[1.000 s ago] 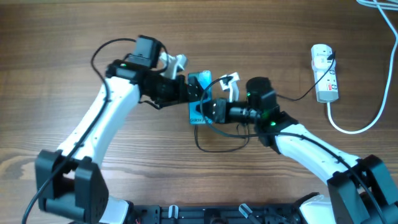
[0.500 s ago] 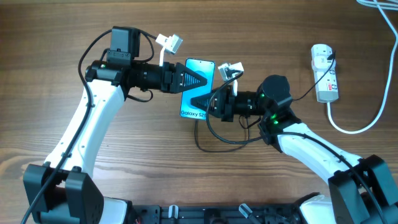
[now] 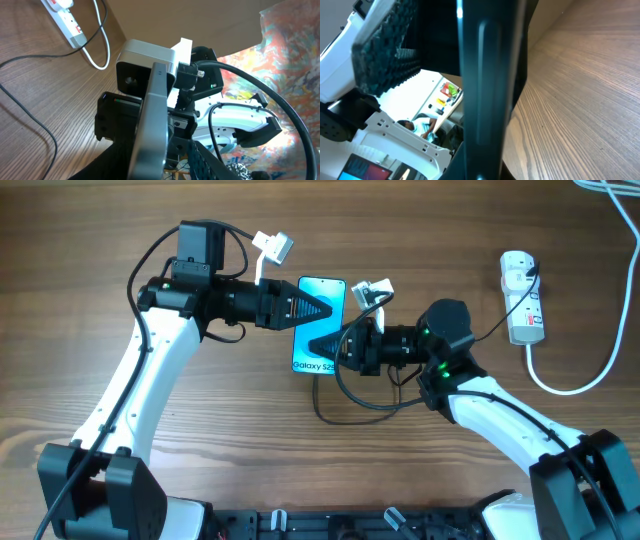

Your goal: Plug charger to phone and switch on socket

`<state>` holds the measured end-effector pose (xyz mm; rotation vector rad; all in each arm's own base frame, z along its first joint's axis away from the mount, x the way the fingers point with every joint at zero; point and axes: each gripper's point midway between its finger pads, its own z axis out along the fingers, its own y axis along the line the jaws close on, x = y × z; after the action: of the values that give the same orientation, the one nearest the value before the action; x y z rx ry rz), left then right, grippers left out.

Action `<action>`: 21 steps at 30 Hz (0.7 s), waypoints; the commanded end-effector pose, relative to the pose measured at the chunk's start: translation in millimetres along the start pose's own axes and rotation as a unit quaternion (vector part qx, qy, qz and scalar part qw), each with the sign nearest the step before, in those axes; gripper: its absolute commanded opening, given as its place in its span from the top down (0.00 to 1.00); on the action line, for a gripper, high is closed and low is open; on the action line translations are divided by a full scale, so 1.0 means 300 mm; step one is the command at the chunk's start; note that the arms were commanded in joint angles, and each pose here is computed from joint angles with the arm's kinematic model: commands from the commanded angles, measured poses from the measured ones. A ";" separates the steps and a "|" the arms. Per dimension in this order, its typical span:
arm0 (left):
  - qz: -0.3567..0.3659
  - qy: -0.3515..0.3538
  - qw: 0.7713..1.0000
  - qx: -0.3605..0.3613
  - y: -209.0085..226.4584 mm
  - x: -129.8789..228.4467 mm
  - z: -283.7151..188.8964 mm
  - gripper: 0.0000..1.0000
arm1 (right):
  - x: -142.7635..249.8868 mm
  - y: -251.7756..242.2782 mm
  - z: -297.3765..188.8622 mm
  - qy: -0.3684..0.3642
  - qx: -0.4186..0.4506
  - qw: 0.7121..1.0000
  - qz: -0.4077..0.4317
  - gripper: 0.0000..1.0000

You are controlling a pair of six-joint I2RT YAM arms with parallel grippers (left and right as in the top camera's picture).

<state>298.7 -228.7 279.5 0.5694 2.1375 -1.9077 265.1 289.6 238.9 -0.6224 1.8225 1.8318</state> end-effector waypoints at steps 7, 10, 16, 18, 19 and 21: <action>0.018 0.043 0.998 0.052 -0.093 0.058 0.078 0.57 | -0.056 0.023 -0.014 -0.025 -0.005 1.000 0.002 0.96; 0.018 0.043 0.998 0.051 -0.093 0.058 0.079 0.59 | -0.064 0.027 -0.014 -0.030 -0.005 1.000 0.006 0.96; 0.031 0.040 0.997 0.052 -0.094 0.050 0.078 0.75 | -0.065 0.026 -0.014 -0.031 -0.005 0.999 0.013 0.96; 0.033 0.038 0.997 0.051 -0.092 0.046 0.075 0.82 | -0.065 0.026 -0.015 -0.032 -0.005 0.999 0.019 0.96; 0.033 0.037 0.998 0.049 -0.090 0.045 0.073 0.84 | -0.065 0.027 -0.014 -0.031 -0.005 0.999 0.019 0.96; 0.033 0.035 0.998 0.046 -0.086 0.041 0.070 0.88 | -0.063 0.028 -0.014 -0.030 -0.006 0.999 0.019 0.96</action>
<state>287.3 -249.2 276.3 0.6681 2.1356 -1.8928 263.4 286.4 256.4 -0.6094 1.7858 1.8828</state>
